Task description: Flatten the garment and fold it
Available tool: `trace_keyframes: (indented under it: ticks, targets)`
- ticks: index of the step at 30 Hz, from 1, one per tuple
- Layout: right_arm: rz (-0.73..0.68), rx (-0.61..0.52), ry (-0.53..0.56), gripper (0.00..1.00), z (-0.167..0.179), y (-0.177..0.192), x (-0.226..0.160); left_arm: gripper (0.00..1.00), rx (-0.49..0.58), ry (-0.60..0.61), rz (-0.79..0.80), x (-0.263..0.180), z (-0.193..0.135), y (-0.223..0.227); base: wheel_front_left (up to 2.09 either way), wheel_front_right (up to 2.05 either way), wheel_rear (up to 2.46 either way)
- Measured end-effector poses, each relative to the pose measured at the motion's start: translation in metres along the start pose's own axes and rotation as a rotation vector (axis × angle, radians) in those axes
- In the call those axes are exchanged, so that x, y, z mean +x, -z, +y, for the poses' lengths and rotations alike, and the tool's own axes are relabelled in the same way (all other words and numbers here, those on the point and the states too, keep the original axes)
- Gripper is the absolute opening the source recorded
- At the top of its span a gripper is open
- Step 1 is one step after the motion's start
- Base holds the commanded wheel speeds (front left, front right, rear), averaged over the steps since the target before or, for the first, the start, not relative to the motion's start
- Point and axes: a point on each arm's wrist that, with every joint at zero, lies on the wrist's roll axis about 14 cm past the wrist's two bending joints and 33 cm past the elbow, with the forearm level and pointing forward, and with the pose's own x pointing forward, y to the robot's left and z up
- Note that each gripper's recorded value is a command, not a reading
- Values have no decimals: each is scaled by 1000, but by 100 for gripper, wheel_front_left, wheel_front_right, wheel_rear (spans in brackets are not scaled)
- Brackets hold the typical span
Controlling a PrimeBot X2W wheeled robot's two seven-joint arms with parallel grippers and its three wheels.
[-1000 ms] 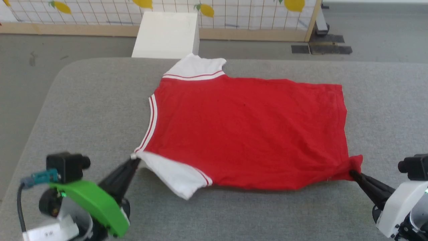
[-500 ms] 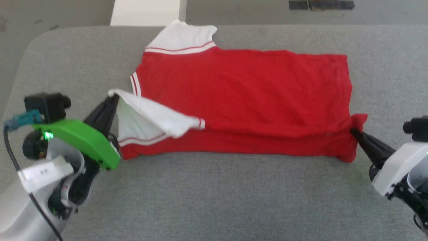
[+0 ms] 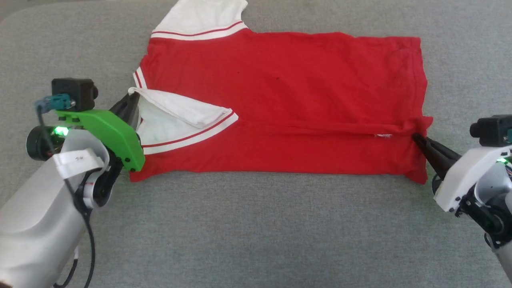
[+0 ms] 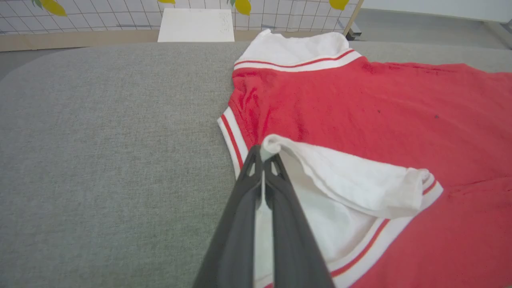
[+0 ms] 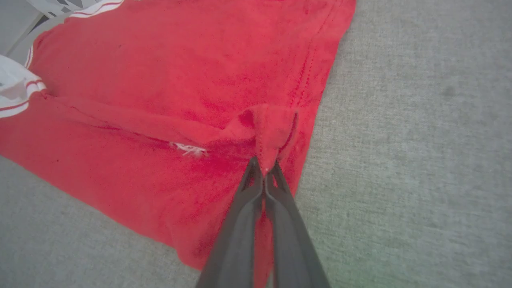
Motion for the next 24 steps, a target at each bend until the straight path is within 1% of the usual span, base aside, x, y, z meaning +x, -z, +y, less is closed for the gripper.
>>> trace_keyframes:
  ticks: [2,4,5,6,7,12,16,22,24]
  targets:
    - [9,-3,9,0,-2,3,3,0,11,-13,20,7,3,7,0,0,0]
    - [18,-15,20,0,-5,5,4,100,50,-23,20,10,5,10,0,0,0]
    - [20,-17,29,0,-7,5,4,100,47,-28,15,12,5,10,0,0,0]
    - [20,-24,34,38,-8,5,4,100,41,-29,10,12,4,10,0,0,0]
    - [18,-26,45,100,-10,5,4,100,34,-26,7,12,2,11,0,0,0]
    - [10,-106,53,100,-4,-4,-2,100,14,-27,-53,6,-4,1,0,0,0]
    - [0,-145,61,100,5,-14,-9,100,-12,-23,-74,-7,-11,1,0,0,0]
    - [66,-139,127,100,9,0,-29,100,-64,-74,-74,-39,-20,20,0,0,0]
    - [93,-137,152,100,10,5,-36,100,-67,-94,-68,-49,-22,25,0,0,0]
